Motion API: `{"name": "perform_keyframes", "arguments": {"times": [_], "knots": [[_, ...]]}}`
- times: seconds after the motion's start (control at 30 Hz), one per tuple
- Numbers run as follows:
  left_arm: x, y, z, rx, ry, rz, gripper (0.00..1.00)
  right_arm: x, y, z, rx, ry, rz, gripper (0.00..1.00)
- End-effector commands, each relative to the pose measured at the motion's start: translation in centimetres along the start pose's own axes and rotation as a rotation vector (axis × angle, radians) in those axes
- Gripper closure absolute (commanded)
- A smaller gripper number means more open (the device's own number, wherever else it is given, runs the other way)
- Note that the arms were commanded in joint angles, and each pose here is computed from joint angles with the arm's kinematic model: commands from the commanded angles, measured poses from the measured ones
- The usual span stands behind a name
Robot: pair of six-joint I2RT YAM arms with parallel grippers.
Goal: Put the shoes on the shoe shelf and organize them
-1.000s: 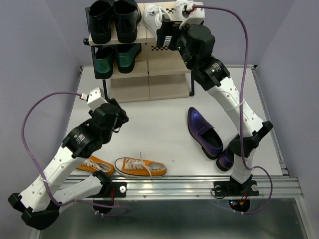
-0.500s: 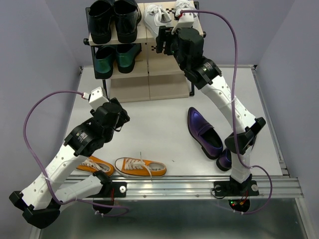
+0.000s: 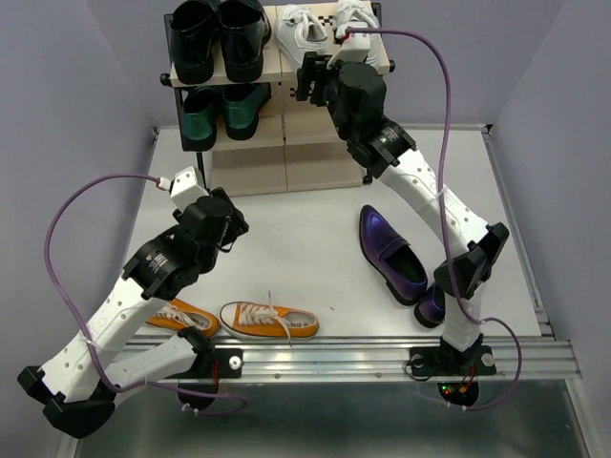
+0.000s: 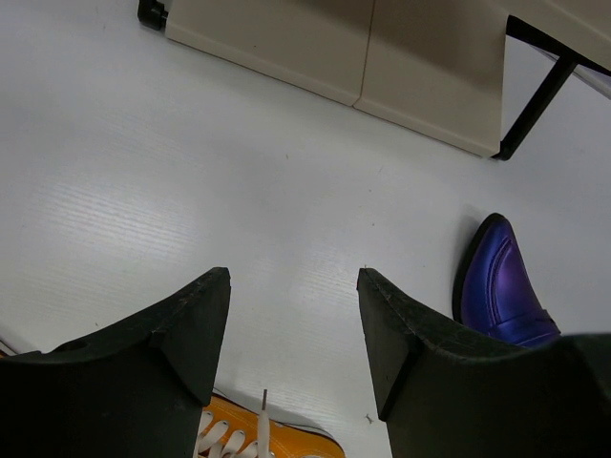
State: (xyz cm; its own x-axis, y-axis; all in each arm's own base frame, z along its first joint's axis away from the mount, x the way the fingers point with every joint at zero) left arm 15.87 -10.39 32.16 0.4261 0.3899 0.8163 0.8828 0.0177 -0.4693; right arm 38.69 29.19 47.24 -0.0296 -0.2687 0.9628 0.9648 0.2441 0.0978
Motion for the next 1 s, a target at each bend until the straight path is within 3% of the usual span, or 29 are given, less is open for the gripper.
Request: {"name": "perform_keyframes", "arguments": {"times": [0.0, 0.5, 0.97], "knots": [[0.3, -0.2, 0.3, 0.009, -0.014, -0.032, 0.34, 3.9, -0.9, 0.1, -0.023, 0.119, -0.191, 0.56], [0.2, -0.5, 1.0, 0.026, -0.015, -0.039, 0.34, 4.3, 0.1, -0.3, -0.124, 0.237, -0.332, 0.57], [0.2, -0.6, 1.1, 0.029, -0.016, -0.037, 0.34, 1.5, 2.0, 2.2, -0.227, 0.019, -0.358, 0.51]]}}
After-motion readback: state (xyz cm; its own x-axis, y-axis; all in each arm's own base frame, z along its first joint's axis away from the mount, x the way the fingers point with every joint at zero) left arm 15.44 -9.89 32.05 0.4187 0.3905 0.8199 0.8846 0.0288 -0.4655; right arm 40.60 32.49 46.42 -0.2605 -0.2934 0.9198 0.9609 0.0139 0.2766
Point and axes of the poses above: each gripper's point midway between its finger pads, its own y axis out along the fingers, its own z axis along the line the jaws close on, x = y × z, the point moved 9 cm from there along -y, back along the fingers, and after that the axes turned 4 degrees about y, right-handed, at the moved point
